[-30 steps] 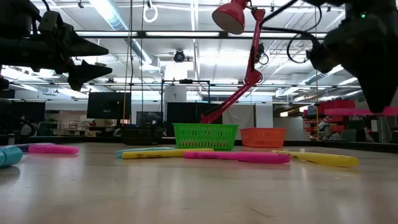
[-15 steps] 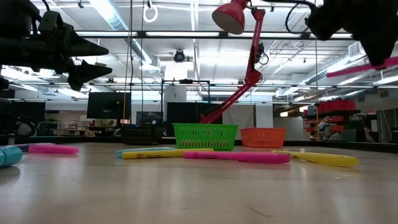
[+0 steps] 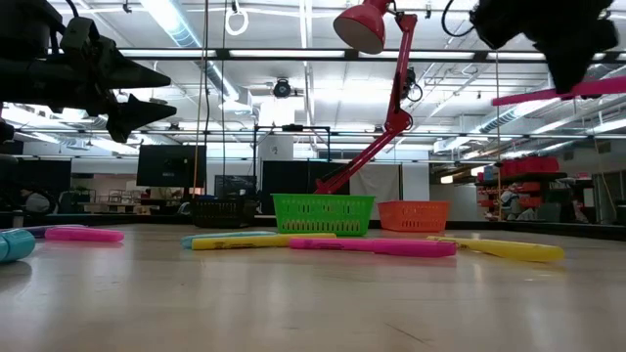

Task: Pick & Place Markers
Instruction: Put the pink pen into the black basket

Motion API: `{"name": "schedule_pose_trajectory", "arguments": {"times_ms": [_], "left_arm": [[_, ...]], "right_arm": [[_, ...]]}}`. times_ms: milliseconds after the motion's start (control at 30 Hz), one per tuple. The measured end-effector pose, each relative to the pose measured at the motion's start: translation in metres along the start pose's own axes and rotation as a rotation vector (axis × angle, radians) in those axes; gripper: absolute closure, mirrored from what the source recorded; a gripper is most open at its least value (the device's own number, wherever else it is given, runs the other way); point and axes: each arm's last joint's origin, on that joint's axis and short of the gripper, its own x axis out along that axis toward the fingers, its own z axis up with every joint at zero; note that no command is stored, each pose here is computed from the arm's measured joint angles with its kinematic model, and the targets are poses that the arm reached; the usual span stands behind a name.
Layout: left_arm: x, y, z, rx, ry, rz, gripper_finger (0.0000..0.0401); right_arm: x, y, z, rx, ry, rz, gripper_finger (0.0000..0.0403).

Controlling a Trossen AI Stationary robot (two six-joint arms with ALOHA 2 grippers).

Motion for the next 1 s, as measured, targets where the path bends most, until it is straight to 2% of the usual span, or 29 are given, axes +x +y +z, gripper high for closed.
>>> {"name": "schedule_pose_trajectory", "arguments": {"times_ms": [400, 733, 1000], "left_arm": [[0.000, 0.000, 0.000, 0.000, 0.000, 0.000, 0.0105], [0.000, 0.000, 0.000, 0.000, 0.000, 0.000, 0.0105], [0.000, 0.000, 0.000, 0.000, 0.000, 0.000, 0.0105]], "right_arm": [[-0.015, 0.018, 0.036, -0.063, -0.284, 0.065, 0.0390], [-0.034, 0.047, 0.079, -0.132, -0.496, 0.134, 0.0390], [-0.051, 0.070, 0.119, -0.230, -0.629, 0.116, 0.0390]]}}
